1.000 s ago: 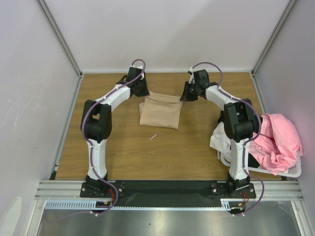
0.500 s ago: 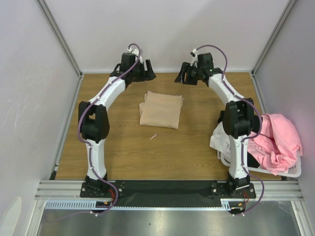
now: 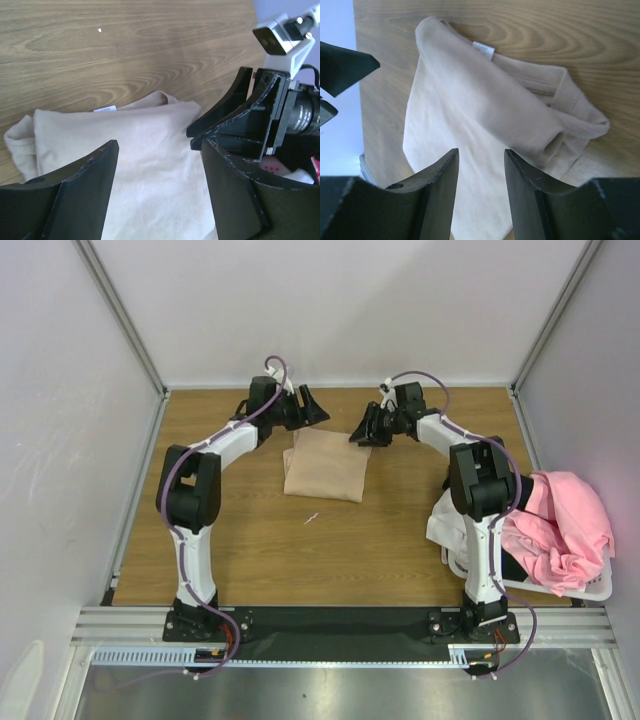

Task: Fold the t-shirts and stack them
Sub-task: Fold the tshirt

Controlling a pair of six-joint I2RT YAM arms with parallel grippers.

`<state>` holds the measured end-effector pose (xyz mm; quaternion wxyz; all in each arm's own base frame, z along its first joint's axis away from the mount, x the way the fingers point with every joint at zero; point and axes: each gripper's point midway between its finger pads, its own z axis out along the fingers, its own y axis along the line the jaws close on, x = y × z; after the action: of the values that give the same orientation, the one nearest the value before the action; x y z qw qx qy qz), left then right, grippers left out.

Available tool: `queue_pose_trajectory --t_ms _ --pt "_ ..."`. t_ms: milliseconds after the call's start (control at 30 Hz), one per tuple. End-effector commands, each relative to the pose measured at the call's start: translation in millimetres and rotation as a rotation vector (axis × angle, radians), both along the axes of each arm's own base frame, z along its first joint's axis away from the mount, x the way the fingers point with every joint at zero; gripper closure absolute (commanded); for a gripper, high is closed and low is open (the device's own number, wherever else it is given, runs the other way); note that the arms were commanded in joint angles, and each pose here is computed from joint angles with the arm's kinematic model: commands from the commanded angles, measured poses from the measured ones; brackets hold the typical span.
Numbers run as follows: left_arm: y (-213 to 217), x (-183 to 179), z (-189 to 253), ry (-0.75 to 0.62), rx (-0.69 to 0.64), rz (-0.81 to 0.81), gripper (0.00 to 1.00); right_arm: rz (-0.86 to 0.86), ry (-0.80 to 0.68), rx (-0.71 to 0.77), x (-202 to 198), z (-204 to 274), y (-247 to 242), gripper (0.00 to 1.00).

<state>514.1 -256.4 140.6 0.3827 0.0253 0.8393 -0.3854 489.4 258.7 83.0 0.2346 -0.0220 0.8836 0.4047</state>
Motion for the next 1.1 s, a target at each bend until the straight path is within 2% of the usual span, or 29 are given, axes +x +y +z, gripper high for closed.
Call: queue_pose_trajectory --t_ms 0,333,733,933,1033,1067 --pt "-11 10 -1 -0.020 -0.103 0.024 0.27 -0.052 -0.078 -0.017 22 5 -3 0.53" --pt "11 29 -53 0.049 -0.039 0.231 0.27 -0.183 -0.101 -0.077 38 -18 -12 0.54" --pt "16 44 -71 0.061 -0.002 0.273 0.27 -0.188 -0.123 -0.104 51 -24 -16 0.54" --pt "19 59 -50 -0.009 0.052 0.256 0.25 -0.197 -0.138 -0.093 63 -15 -19 0.54" --pt "22 61 -17 -0.084 0.091 0.233 0.21 -0.205 -0.176 -0.072 75 10 -24 0.53" --pt "24 62 -4 -0.109 0.109 0.229 0.19 -0.209 -0.219 -0.056 83 33 -25 0.50"
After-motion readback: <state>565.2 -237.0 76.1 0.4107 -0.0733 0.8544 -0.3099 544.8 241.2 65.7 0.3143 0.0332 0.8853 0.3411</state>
